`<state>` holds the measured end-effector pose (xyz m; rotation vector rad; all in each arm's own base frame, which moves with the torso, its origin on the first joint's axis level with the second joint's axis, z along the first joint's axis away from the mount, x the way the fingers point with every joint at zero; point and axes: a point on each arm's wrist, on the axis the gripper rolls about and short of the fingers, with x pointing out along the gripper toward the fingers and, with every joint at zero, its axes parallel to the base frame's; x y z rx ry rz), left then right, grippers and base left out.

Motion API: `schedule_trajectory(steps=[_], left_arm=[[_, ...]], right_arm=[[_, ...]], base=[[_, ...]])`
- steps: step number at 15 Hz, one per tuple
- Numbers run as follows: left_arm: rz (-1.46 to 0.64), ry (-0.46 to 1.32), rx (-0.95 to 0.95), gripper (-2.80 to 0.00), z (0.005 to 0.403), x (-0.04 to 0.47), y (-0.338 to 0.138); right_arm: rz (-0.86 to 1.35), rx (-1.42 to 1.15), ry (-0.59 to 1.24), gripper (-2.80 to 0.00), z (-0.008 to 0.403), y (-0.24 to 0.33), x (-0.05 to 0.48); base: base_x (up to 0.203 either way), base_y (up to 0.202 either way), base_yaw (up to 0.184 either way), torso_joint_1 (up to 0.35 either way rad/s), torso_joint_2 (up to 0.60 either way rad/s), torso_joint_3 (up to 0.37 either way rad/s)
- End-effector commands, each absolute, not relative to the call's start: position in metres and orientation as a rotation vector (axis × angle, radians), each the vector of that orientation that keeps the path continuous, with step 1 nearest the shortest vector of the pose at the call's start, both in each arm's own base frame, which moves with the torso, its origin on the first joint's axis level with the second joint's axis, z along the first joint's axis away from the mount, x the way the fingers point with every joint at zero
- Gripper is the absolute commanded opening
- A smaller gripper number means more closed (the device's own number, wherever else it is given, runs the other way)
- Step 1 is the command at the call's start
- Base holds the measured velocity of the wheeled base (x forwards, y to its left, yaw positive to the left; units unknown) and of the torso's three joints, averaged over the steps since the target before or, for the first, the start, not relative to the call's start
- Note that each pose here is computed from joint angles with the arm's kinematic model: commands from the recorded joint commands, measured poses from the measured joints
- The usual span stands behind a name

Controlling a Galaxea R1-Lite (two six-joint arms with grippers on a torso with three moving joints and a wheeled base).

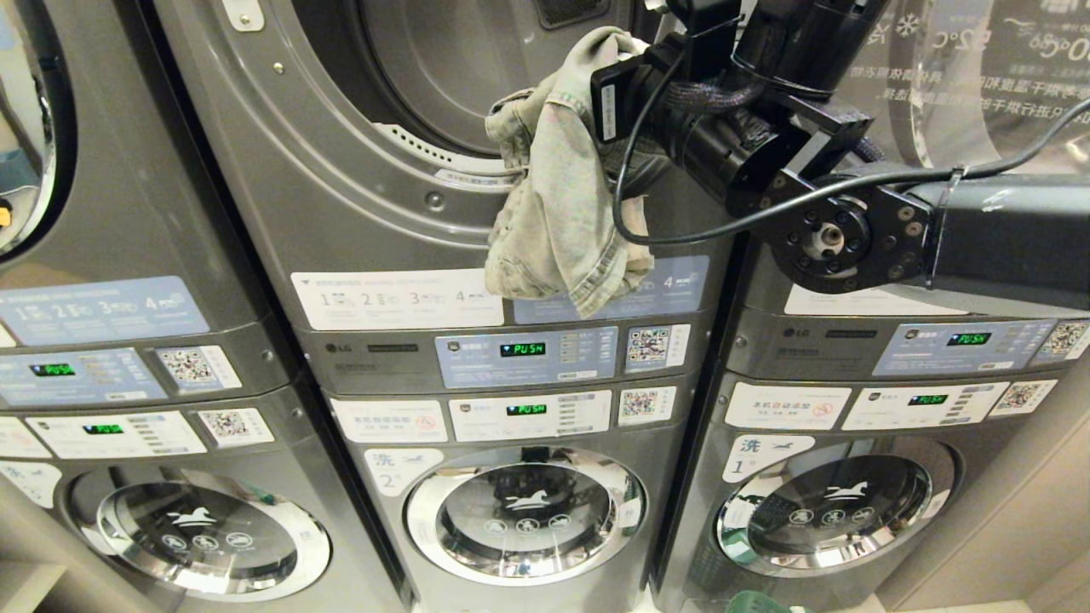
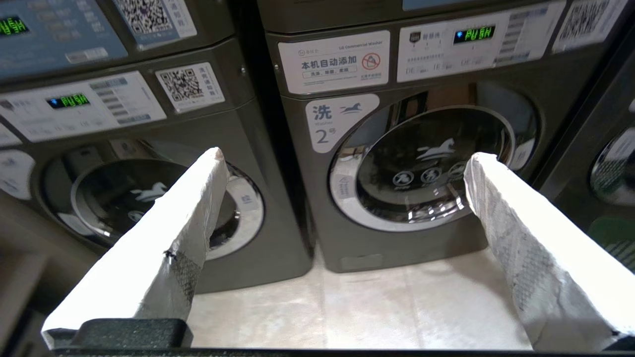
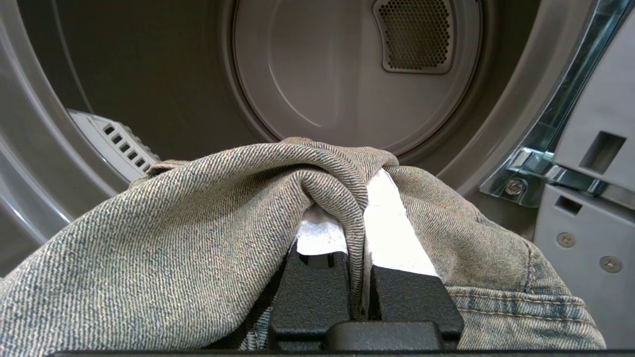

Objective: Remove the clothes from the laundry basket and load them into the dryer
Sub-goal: Put the clothes in the dryer

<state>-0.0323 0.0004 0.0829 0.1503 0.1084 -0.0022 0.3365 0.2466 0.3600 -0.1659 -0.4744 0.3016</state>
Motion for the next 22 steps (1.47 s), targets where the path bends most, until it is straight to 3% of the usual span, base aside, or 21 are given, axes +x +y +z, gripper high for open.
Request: schedule_trajectory(steps=[1,3,22], left_arm=[[0.007,0.09,0.057,0.0,0.08,-0.03,0.0],[0.009,0.053,-0.012,0.0,0.078,-0.027,0.0],[0.0,0.057,0.06,0.0,0.075,-0.025,0.0]], right_arm=[[0.297,-0.161,-0.491,-2.8,0.366,0.244,0.332],[0.293,-0.159,-0.493,-2.8,0.368,0.245,0.329],[0.28,-0.14,-0.459,-2.8,0.364,0.261,0.319]], base=[[0.0,0.0,0.0,0.0,0.0,0.0],[0.0,0.0,0.0,0.0,0.0,0.0],[0.0,0.014,0.0,0.0,0.0,0.0]])
